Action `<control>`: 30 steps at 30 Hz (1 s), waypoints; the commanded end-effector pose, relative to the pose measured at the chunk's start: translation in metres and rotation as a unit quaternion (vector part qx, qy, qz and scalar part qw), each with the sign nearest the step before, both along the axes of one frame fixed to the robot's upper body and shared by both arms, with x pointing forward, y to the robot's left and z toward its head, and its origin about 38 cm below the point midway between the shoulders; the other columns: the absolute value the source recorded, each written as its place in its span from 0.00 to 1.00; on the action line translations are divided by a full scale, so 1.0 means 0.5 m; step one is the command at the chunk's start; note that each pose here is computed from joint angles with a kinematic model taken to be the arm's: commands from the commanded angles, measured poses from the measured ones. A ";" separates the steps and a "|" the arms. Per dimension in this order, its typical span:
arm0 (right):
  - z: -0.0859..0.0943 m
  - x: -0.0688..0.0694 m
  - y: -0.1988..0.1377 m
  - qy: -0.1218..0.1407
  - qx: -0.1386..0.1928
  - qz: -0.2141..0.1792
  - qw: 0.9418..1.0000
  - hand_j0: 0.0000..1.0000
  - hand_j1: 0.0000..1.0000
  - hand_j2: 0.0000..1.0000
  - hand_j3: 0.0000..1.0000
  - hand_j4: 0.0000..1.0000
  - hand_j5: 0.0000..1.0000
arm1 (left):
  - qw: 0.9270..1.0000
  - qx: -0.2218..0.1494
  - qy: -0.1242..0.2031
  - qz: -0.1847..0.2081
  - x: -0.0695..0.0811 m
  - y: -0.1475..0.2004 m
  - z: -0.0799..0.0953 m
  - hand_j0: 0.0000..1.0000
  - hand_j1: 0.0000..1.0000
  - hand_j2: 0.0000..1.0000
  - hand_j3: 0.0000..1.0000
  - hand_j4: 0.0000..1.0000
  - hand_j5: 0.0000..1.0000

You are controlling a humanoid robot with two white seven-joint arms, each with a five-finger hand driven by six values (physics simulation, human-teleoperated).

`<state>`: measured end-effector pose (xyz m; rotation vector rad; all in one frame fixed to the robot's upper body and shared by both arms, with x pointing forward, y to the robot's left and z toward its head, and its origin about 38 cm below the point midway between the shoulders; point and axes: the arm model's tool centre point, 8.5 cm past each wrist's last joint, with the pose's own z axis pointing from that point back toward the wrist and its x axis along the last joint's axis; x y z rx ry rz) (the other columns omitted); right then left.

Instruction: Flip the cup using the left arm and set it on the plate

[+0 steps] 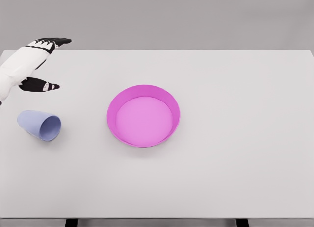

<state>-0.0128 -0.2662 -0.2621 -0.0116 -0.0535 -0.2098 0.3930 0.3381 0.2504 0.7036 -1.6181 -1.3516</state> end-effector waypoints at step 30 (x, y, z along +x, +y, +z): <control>0.000 -0.002 0.000 0.001 0.000 -0.001 1.000 1.00 1.00 1.00 1.00 1.00 1.00 | 0.990 0.115 0.063 -0.055 -0.062 0.088 0.014 1.00 1.00 1.00 1.00 1.00 1.00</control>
